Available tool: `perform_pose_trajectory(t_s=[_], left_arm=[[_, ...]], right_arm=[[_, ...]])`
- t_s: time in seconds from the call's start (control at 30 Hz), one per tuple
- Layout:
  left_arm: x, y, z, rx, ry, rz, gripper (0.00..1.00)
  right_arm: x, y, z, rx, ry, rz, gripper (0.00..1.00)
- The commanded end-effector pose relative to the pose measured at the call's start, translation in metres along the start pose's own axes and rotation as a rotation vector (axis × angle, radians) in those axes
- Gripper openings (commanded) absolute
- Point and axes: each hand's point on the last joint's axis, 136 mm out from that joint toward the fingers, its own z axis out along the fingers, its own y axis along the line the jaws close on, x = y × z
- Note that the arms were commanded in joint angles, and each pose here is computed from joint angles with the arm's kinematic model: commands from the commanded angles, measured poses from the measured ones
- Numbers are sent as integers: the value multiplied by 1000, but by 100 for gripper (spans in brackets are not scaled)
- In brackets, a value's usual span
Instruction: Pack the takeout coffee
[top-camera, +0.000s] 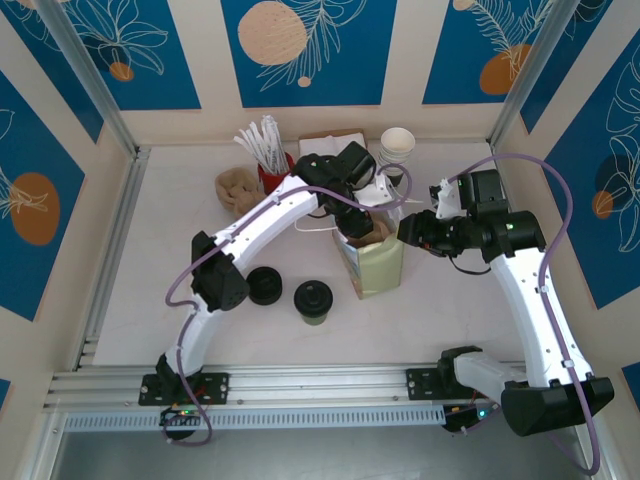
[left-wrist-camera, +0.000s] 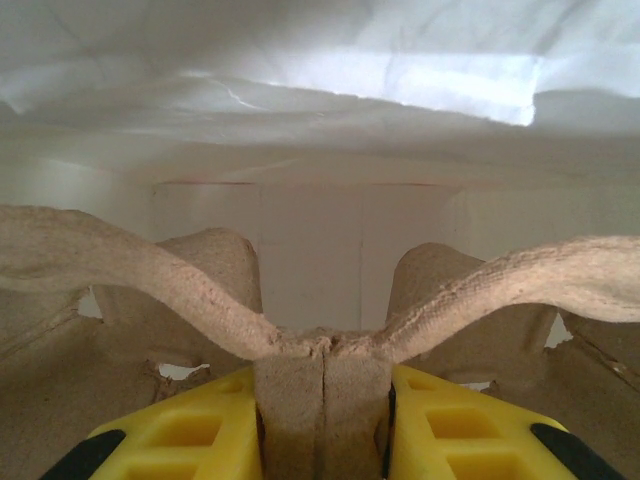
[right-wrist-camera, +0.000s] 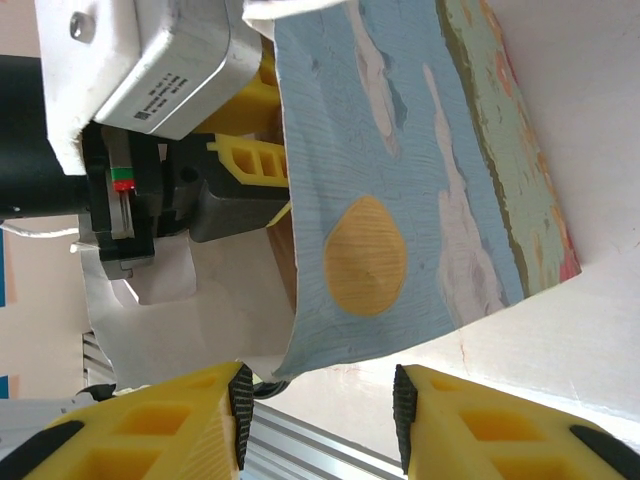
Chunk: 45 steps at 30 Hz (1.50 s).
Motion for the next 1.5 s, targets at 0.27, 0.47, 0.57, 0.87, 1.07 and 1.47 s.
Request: perform_pose_trajectory(t_s=[0.27, 0.47, 0.57, 0.87, 1.07, 1.47], left_arm=[[9, -9, 13, 21, 63, 4, 30], [13, -12, 19, 37, 81, 6, 30], [13, -12, 23, 41, 85, 7, 30], [20, -14, 37, 42, 122, 14, 30], [25, -13, 44, 41, 150, 17, 30], [14, -19, 43, 71, 99, 13, 30]], right_arm=[[1, -2, -3, -6, -28, -21, 44], [-1, -8, -4, 6, -64, -29, 45], [-6, -9, -5, 12, -86, -29, 45], [-33, -8, -5, -4, -151, -24, 48], [-41, -6, 6, -27, -131, -21, 47], [-43, -11, 16, -21, -115, -24, 45]])
